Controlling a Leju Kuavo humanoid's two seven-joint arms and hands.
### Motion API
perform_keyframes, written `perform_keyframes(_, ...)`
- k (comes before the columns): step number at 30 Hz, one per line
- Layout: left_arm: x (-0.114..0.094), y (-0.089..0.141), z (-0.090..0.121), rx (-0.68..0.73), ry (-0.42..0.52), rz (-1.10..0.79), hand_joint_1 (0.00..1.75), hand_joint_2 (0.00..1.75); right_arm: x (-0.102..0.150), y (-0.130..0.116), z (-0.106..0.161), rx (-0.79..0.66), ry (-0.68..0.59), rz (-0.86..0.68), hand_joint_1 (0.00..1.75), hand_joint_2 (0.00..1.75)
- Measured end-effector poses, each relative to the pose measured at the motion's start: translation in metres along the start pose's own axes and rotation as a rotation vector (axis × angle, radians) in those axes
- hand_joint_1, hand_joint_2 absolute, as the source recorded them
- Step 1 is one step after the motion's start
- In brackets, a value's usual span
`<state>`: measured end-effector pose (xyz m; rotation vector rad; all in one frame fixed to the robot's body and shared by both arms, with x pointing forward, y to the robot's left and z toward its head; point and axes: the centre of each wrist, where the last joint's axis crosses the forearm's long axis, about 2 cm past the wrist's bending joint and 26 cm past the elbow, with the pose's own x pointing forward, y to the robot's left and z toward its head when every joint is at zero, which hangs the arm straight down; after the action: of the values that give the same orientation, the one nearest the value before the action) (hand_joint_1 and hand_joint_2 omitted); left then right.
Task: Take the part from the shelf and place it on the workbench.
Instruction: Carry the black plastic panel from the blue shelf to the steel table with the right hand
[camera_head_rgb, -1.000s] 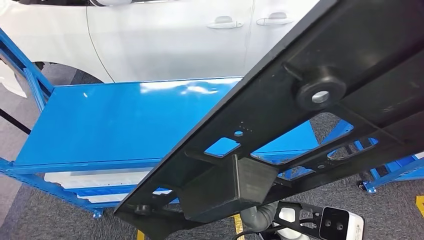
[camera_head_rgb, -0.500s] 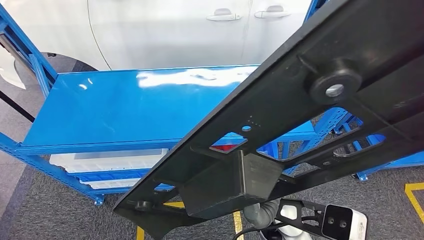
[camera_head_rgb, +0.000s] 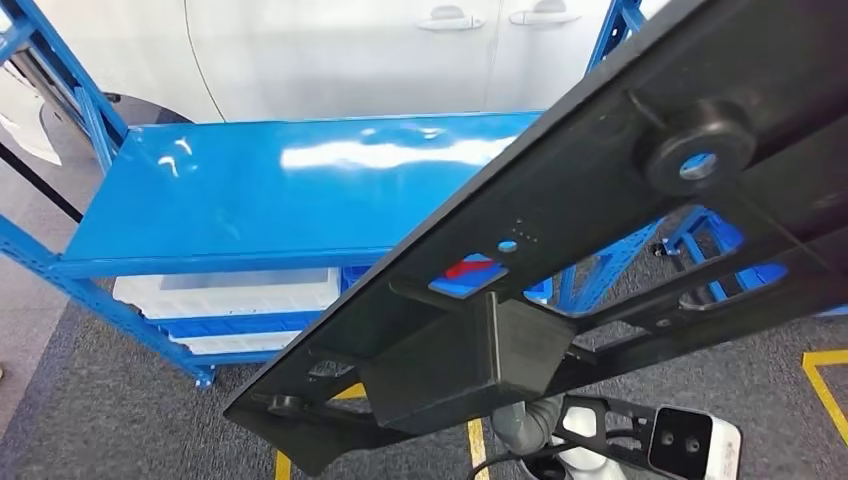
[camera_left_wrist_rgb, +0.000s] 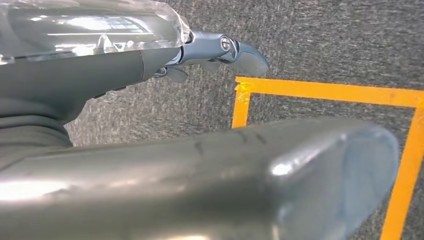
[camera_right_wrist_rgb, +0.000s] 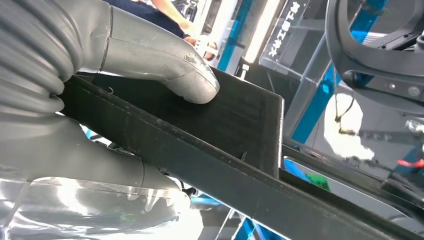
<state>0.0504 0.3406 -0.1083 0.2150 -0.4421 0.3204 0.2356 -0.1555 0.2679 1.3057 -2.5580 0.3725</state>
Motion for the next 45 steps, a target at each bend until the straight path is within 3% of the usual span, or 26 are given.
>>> perform_keyframes(45, -0.0004, 0.0048, -0.0003, 0.007, -0.005, -0.022, 0.0, 0.0, 0.0012, -0.0034, 0.0078, -0.027, 0.008, -0.036, 1.75, 1.75)
